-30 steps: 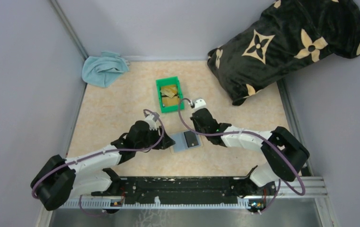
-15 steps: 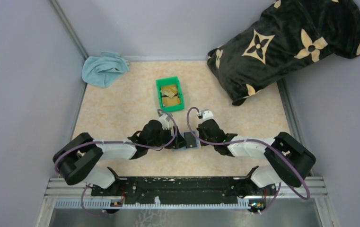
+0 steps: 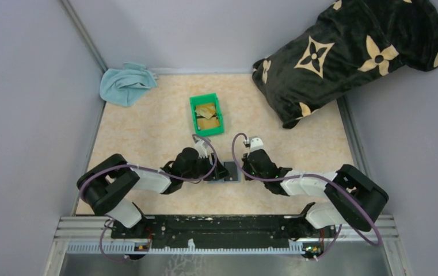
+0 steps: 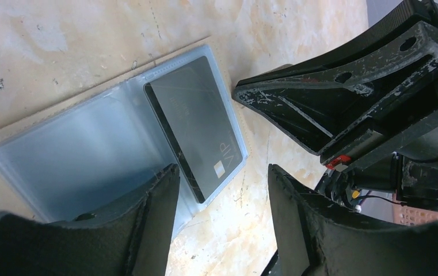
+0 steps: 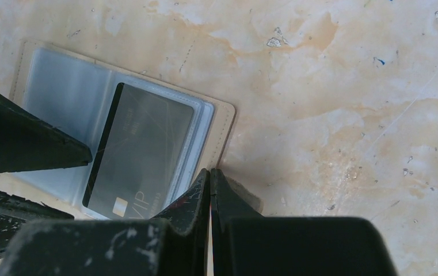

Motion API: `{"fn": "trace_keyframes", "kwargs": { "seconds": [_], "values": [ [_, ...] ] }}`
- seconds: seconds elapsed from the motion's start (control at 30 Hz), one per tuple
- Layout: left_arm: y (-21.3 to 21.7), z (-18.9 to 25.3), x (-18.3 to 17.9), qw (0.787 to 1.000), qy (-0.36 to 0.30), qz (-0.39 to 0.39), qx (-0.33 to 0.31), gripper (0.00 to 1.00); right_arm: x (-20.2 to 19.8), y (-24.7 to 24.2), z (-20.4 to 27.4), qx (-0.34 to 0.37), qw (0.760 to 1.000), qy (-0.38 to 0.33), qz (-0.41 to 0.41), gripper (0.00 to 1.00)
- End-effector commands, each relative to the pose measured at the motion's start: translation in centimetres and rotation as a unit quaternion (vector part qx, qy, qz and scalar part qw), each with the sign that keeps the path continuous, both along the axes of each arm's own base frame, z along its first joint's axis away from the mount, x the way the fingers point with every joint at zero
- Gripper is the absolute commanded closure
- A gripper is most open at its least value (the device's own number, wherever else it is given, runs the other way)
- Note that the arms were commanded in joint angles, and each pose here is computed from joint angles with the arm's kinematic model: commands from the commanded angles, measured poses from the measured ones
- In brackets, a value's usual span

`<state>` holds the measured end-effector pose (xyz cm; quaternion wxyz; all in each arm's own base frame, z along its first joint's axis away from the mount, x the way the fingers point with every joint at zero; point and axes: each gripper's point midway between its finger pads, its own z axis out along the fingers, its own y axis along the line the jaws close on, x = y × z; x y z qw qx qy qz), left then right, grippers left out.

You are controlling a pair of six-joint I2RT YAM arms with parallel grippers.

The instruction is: Take the credit cards out of the card holder

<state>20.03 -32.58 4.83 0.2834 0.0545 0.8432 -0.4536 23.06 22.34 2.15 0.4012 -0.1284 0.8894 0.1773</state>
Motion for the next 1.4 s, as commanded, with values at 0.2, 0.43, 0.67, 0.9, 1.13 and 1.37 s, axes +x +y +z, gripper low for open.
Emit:
{"fn": "trace_keyframes", "kwargs": {
  "seconds": [0.2, 0.43, 0.67, 0.9, 1.13, 1.37],
  "values": [
    [-1.0, -0.7, 0.4, 1.0, -0.006, -0.013, 0.003, 0.37, -1.4, 0.5, -1.3, 0.001, 0.999, 0.027, 0.018, 1.0],
    [-0.9, -0.7, 0.1, 1.0, -0.007, -0.02, 0.008, 0.37, -1.5, 0.5, -1.6, -0.002, 0.999, 0.03, 0.019, 1.0],
    [1.2, -0.1, 0.5, 0.998, -0.033, 0.004, 0.05, 0.35, -1.4, 0.6, -1.3, 0.0, 0.999, 0.026, 0.02, 1.0],
    [0.4, -0.5, 0.7, 0.998, -0.03, -0.008, 0.048, 0.35, -1.4, 0.8, -0.3, -0.021, 1.0, 0.008, 0.023, 1.0],
    [-0.2, -1.0, 0.4, 0.999, -0.018, -0.017, 0.039, 0.36, -1.3, 0.8, 2.1, 0.002, 1.0, -0.02, 0.019, 1.0],
    [-0.4, -1.2, 0.2, 0.999, -0.009, -0.02, 0.03, 0.36, -1.4, 1.3, 3.8, 0.023, 0.999, -0.035, 0.033, 1.0]
  ]
}}
